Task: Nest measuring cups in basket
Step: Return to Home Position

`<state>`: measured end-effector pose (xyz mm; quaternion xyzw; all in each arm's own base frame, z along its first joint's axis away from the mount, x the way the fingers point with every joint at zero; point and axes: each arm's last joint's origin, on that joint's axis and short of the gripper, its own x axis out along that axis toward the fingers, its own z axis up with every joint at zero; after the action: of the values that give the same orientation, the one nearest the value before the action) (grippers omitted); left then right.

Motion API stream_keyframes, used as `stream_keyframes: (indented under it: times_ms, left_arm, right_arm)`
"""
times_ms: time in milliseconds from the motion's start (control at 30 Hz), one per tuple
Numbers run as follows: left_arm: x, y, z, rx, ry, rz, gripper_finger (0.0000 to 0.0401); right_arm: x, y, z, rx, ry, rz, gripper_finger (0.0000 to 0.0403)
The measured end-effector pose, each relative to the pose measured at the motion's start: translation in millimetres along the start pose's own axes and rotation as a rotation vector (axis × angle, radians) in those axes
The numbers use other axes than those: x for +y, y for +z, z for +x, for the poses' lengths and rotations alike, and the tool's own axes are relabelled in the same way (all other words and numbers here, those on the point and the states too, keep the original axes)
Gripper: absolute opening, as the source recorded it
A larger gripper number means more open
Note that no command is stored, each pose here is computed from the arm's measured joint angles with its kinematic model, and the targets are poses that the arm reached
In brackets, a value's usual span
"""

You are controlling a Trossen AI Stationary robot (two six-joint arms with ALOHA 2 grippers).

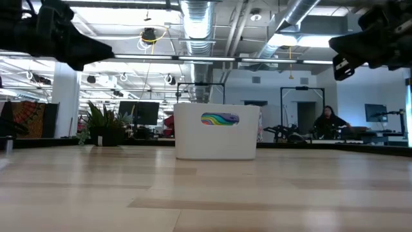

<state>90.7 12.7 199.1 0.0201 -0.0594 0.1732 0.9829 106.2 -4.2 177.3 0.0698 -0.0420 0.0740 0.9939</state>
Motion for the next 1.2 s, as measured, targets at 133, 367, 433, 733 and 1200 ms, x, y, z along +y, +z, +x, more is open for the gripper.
stream_keyframes:
  times_ms: [133, 367, 433, 733, 1200]
  left_arm:
    - [0.0, -4.8, -1.2, -0.003, -0.003, -0.016, 0.0132]
    - [-0.3, -7.0, -1.2, 0.017, -0.008, -0.015, 0.0132]
    - [-0.5, -9.1, -0.9, 0.025, -0.01, -0.012, 0.0127]
    - [-4.4, -21.5, 1.1, 0.004, -0.093, -0.034, 0.0053]
    - [-9.5, -32.6, 2.1, 0.119, -0.238, -0.04, 0.0006]
  right_arm:
    - [1.9, -0.7, -6.4, 0.0, 0.022, -0.006, 0.0027]
    - [1.2, -4.1, -10.4, 0.034, 0.017, 0.002, 0.0033]
    - [1.3, -4.2, -10.4, 0.037, 0.018, 0.002, 0.0034]
    - [1.5, -4.6, -10.4, 0.041, 0.021, 0.001, 0.0033]
    - [1.1, -5.6, -9.9, 0.051, 0.017, -0.07, 0.0034]
